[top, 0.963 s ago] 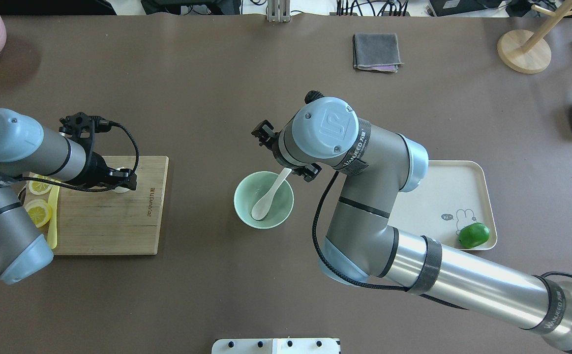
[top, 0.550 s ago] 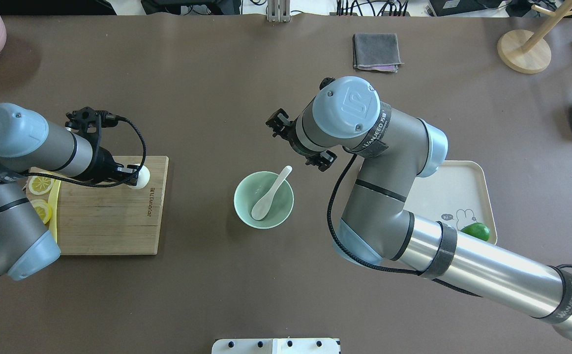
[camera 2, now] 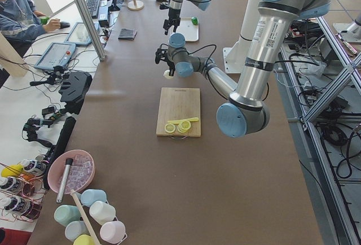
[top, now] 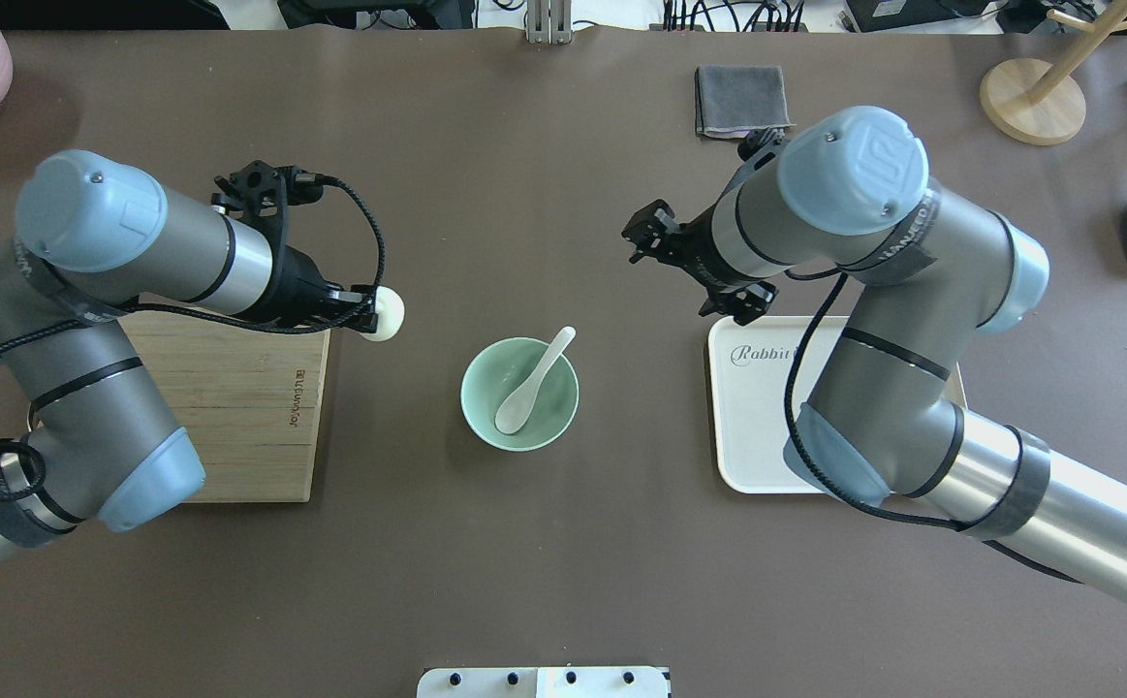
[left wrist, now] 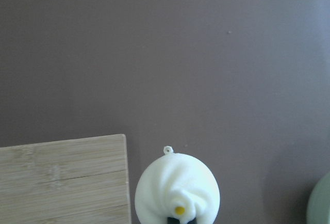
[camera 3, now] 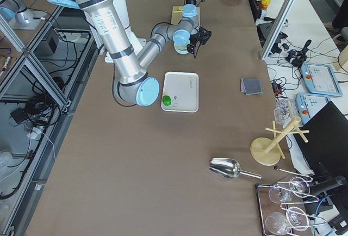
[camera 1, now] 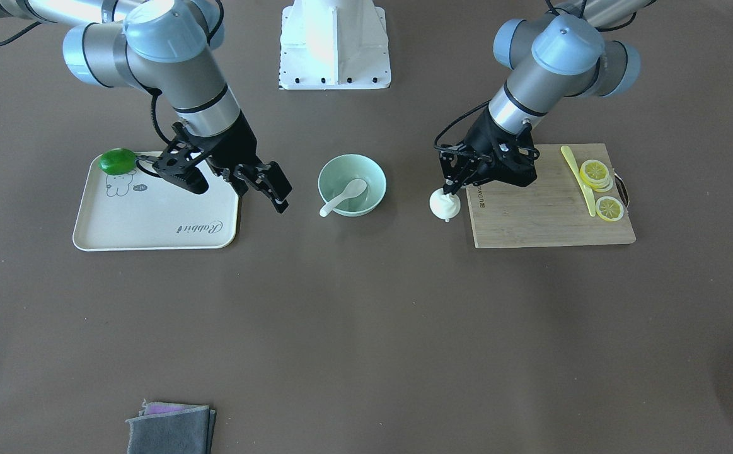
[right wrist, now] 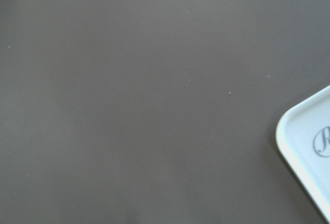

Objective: Put spoon and bun in bowl

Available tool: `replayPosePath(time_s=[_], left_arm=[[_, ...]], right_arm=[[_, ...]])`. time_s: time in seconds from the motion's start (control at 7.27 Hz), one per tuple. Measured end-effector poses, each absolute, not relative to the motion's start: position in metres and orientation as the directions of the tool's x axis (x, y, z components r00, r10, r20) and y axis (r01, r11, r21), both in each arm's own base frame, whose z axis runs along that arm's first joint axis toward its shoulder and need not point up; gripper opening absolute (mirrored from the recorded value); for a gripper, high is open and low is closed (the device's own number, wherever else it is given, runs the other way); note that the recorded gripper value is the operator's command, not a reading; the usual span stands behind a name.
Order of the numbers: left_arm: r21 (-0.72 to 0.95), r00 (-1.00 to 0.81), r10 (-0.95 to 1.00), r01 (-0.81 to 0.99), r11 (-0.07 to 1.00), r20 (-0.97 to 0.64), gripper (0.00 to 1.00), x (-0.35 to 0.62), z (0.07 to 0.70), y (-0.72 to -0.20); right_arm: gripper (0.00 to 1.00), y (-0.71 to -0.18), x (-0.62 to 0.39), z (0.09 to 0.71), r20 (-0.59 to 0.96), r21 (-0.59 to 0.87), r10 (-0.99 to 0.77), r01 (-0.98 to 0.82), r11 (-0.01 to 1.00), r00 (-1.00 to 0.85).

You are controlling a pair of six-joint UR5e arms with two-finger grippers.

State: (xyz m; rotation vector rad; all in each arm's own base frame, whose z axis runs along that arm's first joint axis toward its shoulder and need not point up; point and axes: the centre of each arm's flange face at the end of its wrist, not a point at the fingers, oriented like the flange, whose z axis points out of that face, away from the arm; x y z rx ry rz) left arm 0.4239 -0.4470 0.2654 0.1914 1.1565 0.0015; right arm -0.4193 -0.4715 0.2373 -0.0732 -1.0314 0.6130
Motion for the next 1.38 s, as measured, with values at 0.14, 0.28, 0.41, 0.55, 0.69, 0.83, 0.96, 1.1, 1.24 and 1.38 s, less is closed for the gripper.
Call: replayPosePath(time_s=[0.14,0.28,0.41,0.55,0.69,0.83,0.96,1.1,1.24,1.38], left_arm=[[0.125,0.359,0.083,0.097,0.987,-0.930,0.12,0.450,0.232,-0.430],[0.118,0.332,0.078,0.103,0.988,-0.940,0.97,0.471,0.208,-0.416],[0.126,0.323,0.085,0.110,0.986,-0.943,0.98,0.486,0.196,-0.404],[0.137,0.325,0.091,0.124,0.983,-0.942,0.98,0.488,0.195,-0.400],[0.151,0.334,0.099,0.132,0.980,-0.937,0.98,0.475,0.204,-0.405],[0.180,0.361,0.125,0.121,0.976,-0.924,0.98,0.448,0.226,-0.419],[0.218,0.399,0.164,0.093,0.972,-0.902,0.98,0.406,0.260,-0.443],[0.250,0.433,0.197,0.070,0.966,-0.879,0.98,0.360,0.295,-0.467],[0.281,0.471,0.225,0.051,0.958,-0.853,0.98,0.313,0.333,-0.483],[0.320,0.519,0.263,0.023,0.947,-0.814,0.98,0.265,0.378,-0.491]], right_arm=[[1.00,-0.477,-0.389,0.258,0.779,-0.323,0.494,-0.428,0.844,0.386],[1.00,-0.484,-0.365,0.277,0.778,-0.304,0.476,-0.417,0.857,0.410],[1.00,-0.490,-0.345,0.296,0.777,-0.277,0.453,-0.408,0.870,0.437],[1.00,-0.497,-0.325,0.308,0.778,-0.262,0.439,-0.401,0.878,0.450],[1.00,-0.502,-0.299,0.317,0.779,-0.258,0.434,-0.399,0.880,0.453],[1.00,-0.501,-0.269,0.333,0.781,-0.238,0.416,-0.393,0.888,0.467],[1.00,-0.496,-0.235,0.358,0.780,-0.201,0.379,-0.375,0.905,0.498],[1.00,-0.492,-0.198,0.388,0.776,-0.163,0.337,-0.347,0.924,0.534],[1.00,-0.486,-0.157,0.420,0.774,-0.118,0.279,-0.303,0.946,0.568],[1.00,-0.481,-0.116,0.452,0.773,-0.066,0.212,-0.256,0.965,0.599]])
